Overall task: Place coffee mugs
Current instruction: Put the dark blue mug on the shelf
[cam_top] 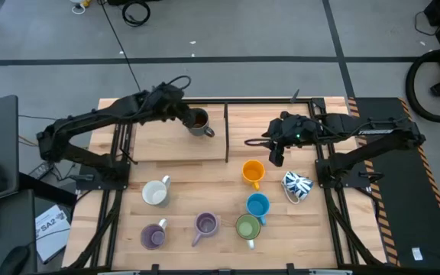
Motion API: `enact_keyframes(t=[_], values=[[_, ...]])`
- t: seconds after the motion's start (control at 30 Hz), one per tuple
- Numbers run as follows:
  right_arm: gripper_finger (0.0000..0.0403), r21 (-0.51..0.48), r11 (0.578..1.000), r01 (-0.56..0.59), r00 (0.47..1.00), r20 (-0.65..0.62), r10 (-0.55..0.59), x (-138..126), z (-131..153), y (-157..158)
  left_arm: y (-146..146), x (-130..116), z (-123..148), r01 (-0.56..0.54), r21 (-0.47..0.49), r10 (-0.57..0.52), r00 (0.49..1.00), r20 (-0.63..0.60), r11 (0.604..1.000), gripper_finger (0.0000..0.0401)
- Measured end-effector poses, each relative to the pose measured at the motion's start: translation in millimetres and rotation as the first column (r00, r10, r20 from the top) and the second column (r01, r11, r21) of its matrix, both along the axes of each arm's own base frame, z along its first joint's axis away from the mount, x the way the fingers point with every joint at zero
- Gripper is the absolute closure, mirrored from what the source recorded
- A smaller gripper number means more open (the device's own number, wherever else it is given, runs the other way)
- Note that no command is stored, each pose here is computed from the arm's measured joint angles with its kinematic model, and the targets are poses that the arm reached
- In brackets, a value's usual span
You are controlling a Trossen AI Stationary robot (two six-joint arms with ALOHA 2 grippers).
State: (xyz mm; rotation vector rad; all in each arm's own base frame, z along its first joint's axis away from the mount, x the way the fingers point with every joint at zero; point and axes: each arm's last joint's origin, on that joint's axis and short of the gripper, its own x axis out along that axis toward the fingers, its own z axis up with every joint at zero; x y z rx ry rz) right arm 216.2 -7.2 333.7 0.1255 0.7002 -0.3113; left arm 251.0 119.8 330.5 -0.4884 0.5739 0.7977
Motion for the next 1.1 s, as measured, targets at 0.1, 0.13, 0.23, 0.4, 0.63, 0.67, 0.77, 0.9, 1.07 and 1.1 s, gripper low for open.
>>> enact_keyframes(t=[0.1,0.13,0.23,0.4,0.63,0.67,0.77,0.9,1.07,1.1], values=[[0.025,0.03,0.999,-0.037,0.999,0.014,0.037,-2,-12,-4,17,2,-15,-0.03,-0.056,0.027,0.998,-0.057,0.998,0.025],[0.025,0.032,0.998,-0.049,0.999,0.012,0.049,-2,-16,-6,21,2,-19,-0.036,-0.074,0.031,0.997,-0.072,0.997,0.025],[0.0249,0.031,0.997,-0.067,0.998,0.023,0.067,0,-24,-11,33,2,-32,-0.078,-0.134,0.063,0.991,-0.115,0.988,0.025],[0.0249,0.055,0.993,-0.106,0.994,0.015,0.105,6,-34,-19,46,4,-46,-0.111,-0.166,0.085,0.984,-0.157,0.98,0.025],[0.0249,0.037,0.991,-0.131,0.991,0.035,0.13,12,-35,-27,48,7,-56,-0.12,-0.19,0.08,0.975,-0.207,0.974,0.025],[0.0249,0.038,0.99,-0.137,0.99,0.04,0.135,13,-34,-28,48,8,-58,-0.124,-0.197,0.08,0.973,-0.217,0.973,0.025],[0.0249,0.036,0.988,-0.151,0.987,0.06,0.149,13,-33,-30,48,8,-64,-0.145,-0.218,0.09,0.966,-0.242,0.965,0.025],[0.0249,0.025,0.988,-0.153,0.986,0.067,0.151,14,-32,-31,49,12,-69,-0.131,-0.242,0.071,0.968,-0.24,0.961,0.025],[0.0249,0.013,0.987,-0.16,0.985,0.064,0.159,14,-32,-32,50,18,-80,-0.117,-0.281,0.043,0.966,-0.256,0.953,0.025],[0.0249,0.01,0.987,-0.162,0.985,0.063,0.161,14,-32,-32,50,20,-81,-0.116,-0.283,0.041,0.966,-0.256,0.952,0.0251]])
